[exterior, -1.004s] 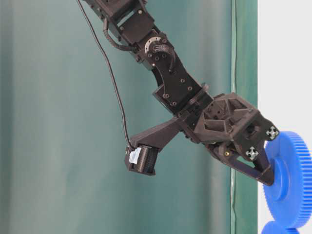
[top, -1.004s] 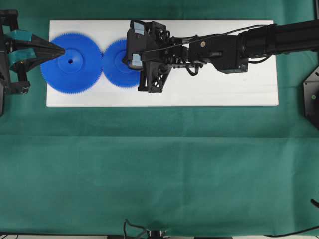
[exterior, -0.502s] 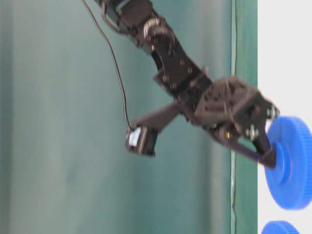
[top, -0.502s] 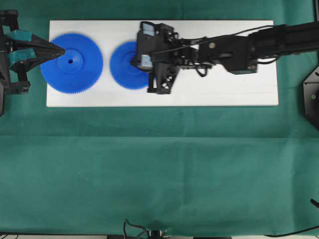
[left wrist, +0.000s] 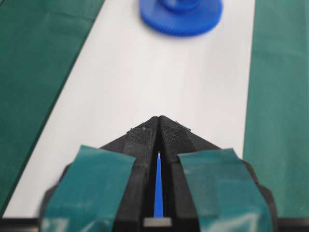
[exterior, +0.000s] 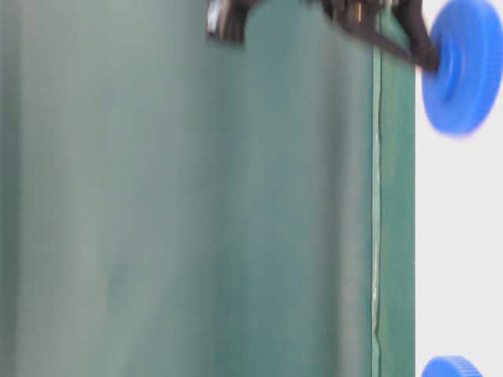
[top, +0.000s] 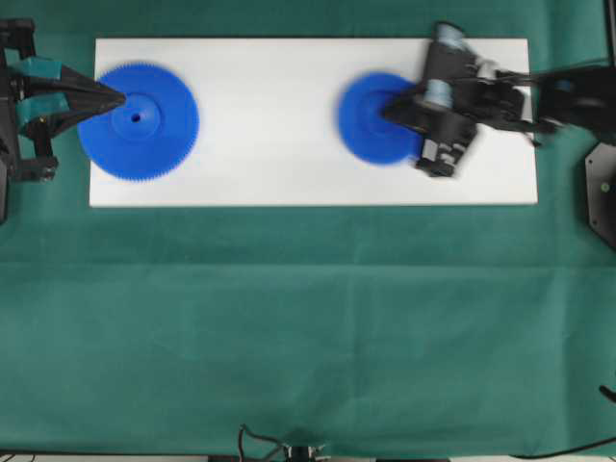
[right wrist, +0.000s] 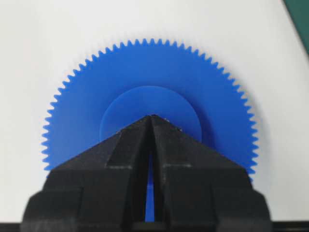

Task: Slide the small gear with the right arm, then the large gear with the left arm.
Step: 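Slide the small blue gear back right to its start position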

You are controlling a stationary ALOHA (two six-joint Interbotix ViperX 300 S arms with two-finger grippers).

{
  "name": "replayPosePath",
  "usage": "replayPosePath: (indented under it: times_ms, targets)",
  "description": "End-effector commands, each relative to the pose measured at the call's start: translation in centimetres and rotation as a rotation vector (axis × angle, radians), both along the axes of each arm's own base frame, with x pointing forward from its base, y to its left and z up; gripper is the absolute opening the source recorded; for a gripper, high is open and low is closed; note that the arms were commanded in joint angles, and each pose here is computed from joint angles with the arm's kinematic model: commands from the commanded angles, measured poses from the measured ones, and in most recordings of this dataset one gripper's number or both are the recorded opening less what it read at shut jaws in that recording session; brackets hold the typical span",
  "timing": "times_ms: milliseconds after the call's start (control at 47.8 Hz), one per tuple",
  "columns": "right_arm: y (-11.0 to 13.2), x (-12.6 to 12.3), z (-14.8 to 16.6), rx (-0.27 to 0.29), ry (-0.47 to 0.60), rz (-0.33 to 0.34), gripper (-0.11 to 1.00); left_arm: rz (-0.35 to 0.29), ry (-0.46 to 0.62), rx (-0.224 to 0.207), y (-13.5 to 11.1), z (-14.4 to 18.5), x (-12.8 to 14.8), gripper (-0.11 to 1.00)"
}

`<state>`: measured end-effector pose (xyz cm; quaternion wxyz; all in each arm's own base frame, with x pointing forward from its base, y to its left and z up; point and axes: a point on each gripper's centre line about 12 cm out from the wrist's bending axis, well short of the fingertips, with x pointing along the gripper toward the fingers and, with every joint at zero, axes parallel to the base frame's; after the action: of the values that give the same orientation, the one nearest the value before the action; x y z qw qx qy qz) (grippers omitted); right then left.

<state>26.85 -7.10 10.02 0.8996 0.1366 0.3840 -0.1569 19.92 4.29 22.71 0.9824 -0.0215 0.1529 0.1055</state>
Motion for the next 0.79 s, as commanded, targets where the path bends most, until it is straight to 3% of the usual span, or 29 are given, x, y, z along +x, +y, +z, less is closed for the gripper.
replayPosePath:
  times_ms: [0, 167, 314, 481, 774]
  targets:
    - [0.6, -3.3, -0.5, 0.033, 0.018, -0.045, 0.53, 0.004, -0.023, 0.004, 0.1, 0.6, 0.2, 0.0]
    - [1.3, -7.1, 0.0, 0.055, -0.034, -0.106, 0.53, 0.005, -0.04, 0.004, 0.1, 0.8, 0.3, 0.0]
    - [1.1, -8.8, 1.1, 0.045, -0.099, -0.144, 0.53, 0.008, -0.041, -0.006, 0.1, 0.7, 0.3, 0.0]
    - [0.6, -9.4, 2.1, 0.027, -0.15, -0.173, 0.53, 0.01, -0.042, -0.013, 0.1, 0.7, 0.3, 0.0]
    - [0.4, -9.4, 1.9, 0.03, -0.137, -0.181, 0.53, 0.011, -0.039, -0.015, 0.1, 0.7, 0.3, 0.0]
